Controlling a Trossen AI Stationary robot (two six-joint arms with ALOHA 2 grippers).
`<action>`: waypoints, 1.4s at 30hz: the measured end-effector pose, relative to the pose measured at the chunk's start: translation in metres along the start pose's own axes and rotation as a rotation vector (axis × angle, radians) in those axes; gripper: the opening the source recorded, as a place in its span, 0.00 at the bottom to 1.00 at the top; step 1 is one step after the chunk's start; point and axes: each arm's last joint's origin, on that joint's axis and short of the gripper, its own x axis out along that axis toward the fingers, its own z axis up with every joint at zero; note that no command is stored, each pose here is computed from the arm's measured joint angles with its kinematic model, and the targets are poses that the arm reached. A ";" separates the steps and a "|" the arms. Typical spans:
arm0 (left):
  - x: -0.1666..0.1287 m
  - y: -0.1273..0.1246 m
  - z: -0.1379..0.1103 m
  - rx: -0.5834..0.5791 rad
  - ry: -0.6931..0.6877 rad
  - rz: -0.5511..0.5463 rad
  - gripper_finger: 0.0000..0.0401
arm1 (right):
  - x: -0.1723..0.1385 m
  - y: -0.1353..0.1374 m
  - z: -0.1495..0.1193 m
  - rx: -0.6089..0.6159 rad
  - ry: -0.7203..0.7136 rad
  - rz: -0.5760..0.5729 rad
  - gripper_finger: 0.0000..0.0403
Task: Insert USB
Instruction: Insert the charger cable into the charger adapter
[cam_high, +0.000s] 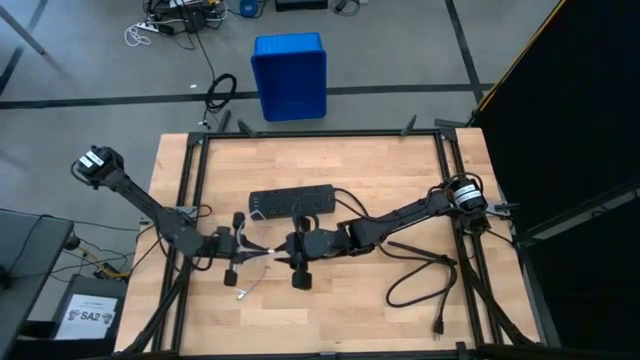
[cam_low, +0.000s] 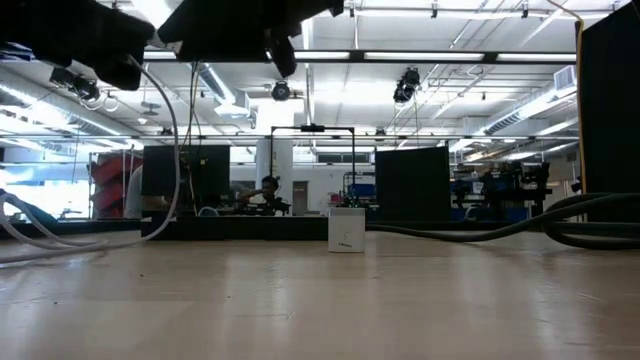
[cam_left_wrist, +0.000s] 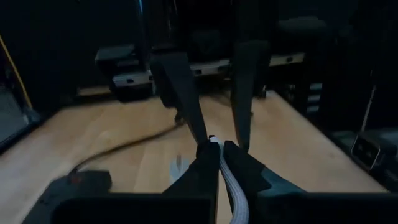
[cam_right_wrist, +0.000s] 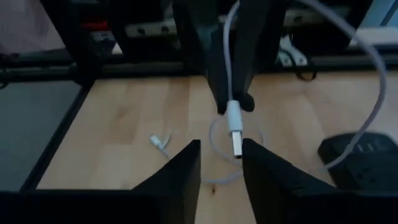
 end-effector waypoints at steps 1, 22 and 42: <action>0.001 -0.001 0.002 0.004 0.032 0.001 0.00 | 0.000 0.000 -0.001 0.012 0.011 0.007 0.27; 0.006 -0.005 0.005 -0.045 0.137 -0.002 0.00 | 0.017 -0.004 -0.012 0.082 -0.009 0.000 0.25; 0.005 -0.005 0.000 -0.062 0.192 -0.014 0.00 | 0.022 -0.003 -0.015 0.046 -0.017 0.030 0.19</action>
